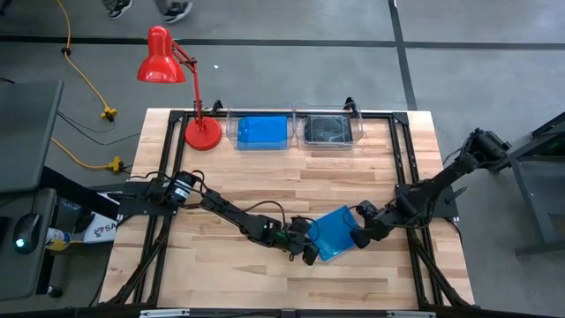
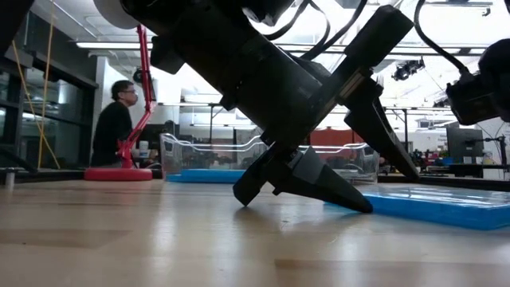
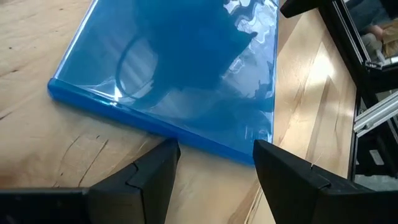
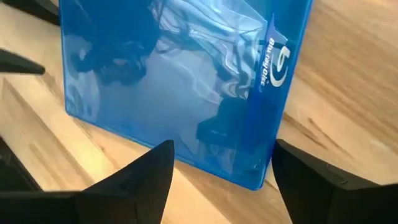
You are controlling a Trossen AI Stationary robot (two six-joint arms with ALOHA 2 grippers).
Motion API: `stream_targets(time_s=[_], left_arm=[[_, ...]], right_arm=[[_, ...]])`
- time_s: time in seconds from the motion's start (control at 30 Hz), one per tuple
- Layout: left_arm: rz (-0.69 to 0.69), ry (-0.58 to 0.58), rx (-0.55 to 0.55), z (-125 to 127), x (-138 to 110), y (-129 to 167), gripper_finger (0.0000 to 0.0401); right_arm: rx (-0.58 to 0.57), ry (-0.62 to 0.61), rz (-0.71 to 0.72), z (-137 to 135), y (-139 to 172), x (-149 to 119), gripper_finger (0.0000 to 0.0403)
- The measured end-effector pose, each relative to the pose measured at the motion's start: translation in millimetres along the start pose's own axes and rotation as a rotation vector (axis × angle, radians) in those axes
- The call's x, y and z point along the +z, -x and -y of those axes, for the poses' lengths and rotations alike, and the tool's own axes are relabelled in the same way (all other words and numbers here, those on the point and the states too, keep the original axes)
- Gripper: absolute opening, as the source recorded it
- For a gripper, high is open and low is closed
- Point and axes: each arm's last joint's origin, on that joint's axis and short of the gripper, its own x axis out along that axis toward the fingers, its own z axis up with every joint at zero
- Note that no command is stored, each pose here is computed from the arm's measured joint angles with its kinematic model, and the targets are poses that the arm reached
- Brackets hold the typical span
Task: Pick & place jewel cases by type
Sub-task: Put the blue cd case into the left transparent bin
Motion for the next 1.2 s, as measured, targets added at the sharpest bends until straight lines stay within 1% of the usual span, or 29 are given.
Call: stream_targets(time_s=[0.5, 0.63, 0.87, 1.2], left_arm=[[-0.014, -0.064, -0.004, -0.4, 0.1, -0.2, 0.0213], [-0.023, -0.066, -0.006, -0.5, -0.2, -0.2, 0.0213], [-0.038, -0.073, 0.017, -2.8, -1.4, 0.0, 0.0213], [-0.041, -0.073, 0.020, -3.2, -1.6, 0.0, 0.0214]], right_arm=[[0.058, 0.003, -0.028, -4.9, 3.3, -10.7, 0.0243], [0.096, 0.002, -0.022, -6.4, 10.9, -11.7, 0.0243], [0.163, -0.008, 0.031, -8.5, 25.2, -8.7, 0.0243], [0.237, 0.012, 0.042, -10.9, 38.1, -7.0, 0.0243]])
